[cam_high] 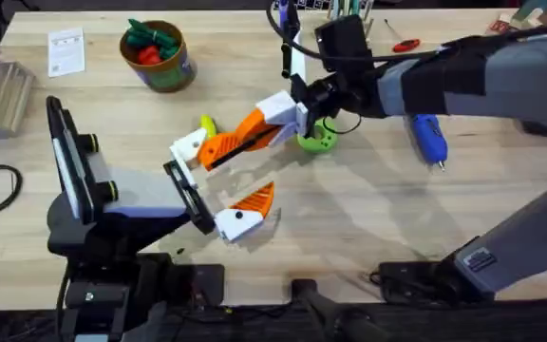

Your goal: Pick up the gripper from the table and insert it into the empty holder that is missing its gripper. Then pick up a screw, insert it into the mounting hole, and use the screwdriver to tighten it. Finally, clean up the table by picking up the vegetable and placing it into the bucket.

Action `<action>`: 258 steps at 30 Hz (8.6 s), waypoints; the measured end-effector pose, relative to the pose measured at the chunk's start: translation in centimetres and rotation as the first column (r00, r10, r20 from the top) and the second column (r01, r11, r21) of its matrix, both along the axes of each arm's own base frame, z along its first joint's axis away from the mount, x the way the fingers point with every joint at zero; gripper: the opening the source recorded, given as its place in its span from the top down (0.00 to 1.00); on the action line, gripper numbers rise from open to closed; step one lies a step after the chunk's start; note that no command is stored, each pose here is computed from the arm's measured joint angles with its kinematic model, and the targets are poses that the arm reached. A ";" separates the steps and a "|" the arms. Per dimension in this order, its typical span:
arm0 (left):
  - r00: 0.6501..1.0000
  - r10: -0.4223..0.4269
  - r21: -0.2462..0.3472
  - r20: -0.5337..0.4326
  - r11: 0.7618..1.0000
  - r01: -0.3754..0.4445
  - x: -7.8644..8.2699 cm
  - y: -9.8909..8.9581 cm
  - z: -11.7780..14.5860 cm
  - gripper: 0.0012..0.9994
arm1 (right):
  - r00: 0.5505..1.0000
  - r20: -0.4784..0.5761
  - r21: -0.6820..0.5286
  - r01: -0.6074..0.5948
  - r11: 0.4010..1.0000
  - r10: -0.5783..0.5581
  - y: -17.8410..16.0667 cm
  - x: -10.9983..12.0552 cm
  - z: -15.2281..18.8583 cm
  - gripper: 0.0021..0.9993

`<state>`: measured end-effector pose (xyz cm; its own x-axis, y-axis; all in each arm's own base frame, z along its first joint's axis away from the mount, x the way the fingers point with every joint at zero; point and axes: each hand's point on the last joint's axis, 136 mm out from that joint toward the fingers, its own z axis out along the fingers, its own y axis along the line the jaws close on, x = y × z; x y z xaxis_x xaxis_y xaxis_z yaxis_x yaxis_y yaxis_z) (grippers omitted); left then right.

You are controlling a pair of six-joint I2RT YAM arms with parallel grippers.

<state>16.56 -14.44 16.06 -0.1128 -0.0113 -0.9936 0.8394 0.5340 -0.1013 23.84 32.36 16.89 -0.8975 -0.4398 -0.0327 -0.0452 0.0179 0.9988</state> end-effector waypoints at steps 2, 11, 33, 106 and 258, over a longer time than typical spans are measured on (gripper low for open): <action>1.000 0.002 0.000 0.000 1.000 -0.002 0.0 0.0 0.0 0.01 | 1.000 0.001 -0.001 0.002 1.000 -0.002 0.0 0.1 0.0 0.99; 1.000 -0.006 -0.010 -0.016 1.000 0.006 -0.1 -0.1 0.0 0.01 | 1.000 0.009 0.012 -0.011 1.000 0.011 0.3 0.4 -1.0 0.99; 1.000 -0.006 -0.009 -0.014 1.000 0.006 -0.1 -0.1 0.0 0.01 | 0.999 -0.045 -0.024 -0.011 1.000 0.010 1.0 0.7 -0.3 0.99; 0.999 0.007 -0.023 -0.038 1.000 -0.008 0.1 0.1 0.0 0.01 | 0.999 -0.053 -0.051 -0.001 0.999 -0.002 2.4 1.0 -1.1 0.99; 1.000 -0.010 -0.012 -0.018 1.000 0.010 -0.2 -0.1 0.0 0.01 | 0.851 0.522 -0.853 0.520 0.047 0.062 -12.6 10.6 -11.2 0.93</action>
<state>16.41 -14.52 16.06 -0.1305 -0.0214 -0.9912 0.8425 0.5246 -0.1223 34.48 19.73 5.65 -0.9897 -0.1090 -0.0934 -0.1065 0.9938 -0.0311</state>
